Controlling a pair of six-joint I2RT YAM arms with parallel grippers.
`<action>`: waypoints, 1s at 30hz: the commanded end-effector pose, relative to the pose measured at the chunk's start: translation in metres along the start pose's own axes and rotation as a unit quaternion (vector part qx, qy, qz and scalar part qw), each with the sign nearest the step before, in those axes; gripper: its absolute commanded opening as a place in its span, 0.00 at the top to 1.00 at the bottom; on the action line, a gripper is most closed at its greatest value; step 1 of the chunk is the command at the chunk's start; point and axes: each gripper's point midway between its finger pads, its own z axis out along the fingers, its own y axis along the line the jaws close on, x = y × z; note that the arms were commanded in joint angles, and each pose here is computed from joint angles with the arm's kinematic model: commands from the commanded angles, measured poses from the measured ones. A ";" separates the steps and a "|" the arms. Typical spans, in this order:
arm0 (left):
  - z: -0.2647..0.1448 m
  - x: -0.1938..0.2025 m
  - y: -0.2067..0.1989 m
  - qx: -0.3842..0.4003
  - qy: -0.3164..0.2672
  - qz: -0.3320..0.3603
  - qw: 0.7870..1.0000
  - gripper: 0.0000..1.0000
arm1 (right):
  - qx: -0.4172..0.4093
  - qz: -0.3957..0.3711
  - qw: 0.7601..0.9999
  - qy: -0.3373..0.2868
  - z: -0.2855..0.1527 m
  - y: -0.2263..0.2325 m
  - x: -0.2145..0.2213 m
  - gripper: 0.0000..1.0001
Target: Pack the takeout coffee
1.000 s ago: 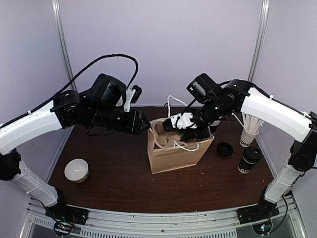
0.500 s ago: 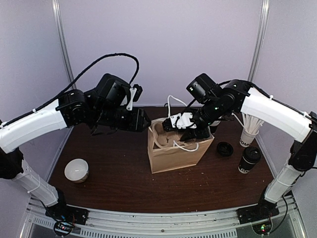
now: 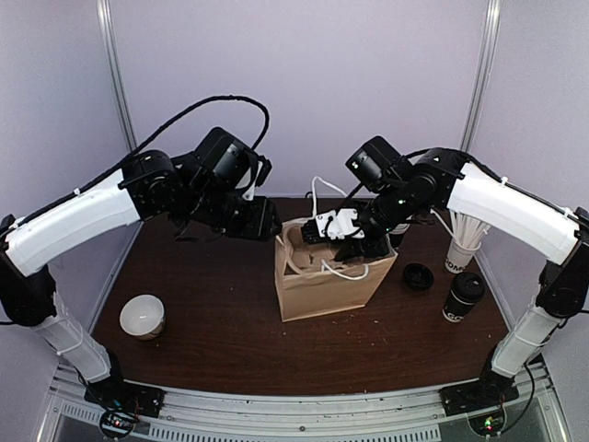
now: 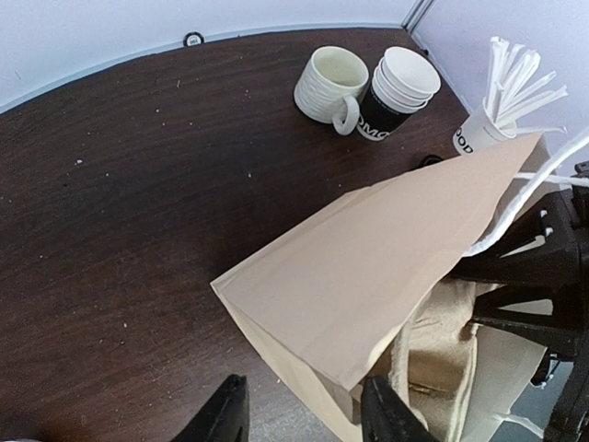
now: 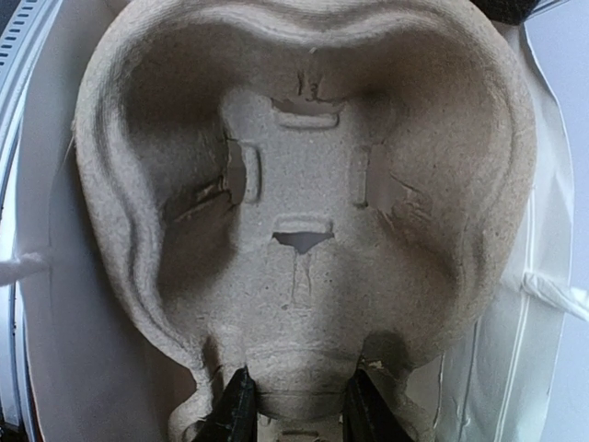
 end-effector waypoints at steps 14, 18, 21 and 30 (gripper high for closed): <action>-0.003 0.014 0.011 -0.016 0.111 0.082 0.990 0.62 | 0.026 -0.017 0.999 0.038 -0.015 -0.005 0.011 0.78; -0.012 -0.006 -0.005 0.021 0.070 0.091 0.993 0.57 | 0.015 -0.032 0.998 0.054 -0.007 0.000 0.014 0.78; -0.025 -0.025 -0.011 0.040 0.019 0.094 0.995 0.56 | 0.004 -0.033 0.998 0.062 0.001 0.002 0.015 0.78; -0.074 -0.061 0.004 0.041 -0.097 0.111 0.988 0.48 | -0.012 -0.033 0.996 0.078 0.022 -0.001 0.017 0.78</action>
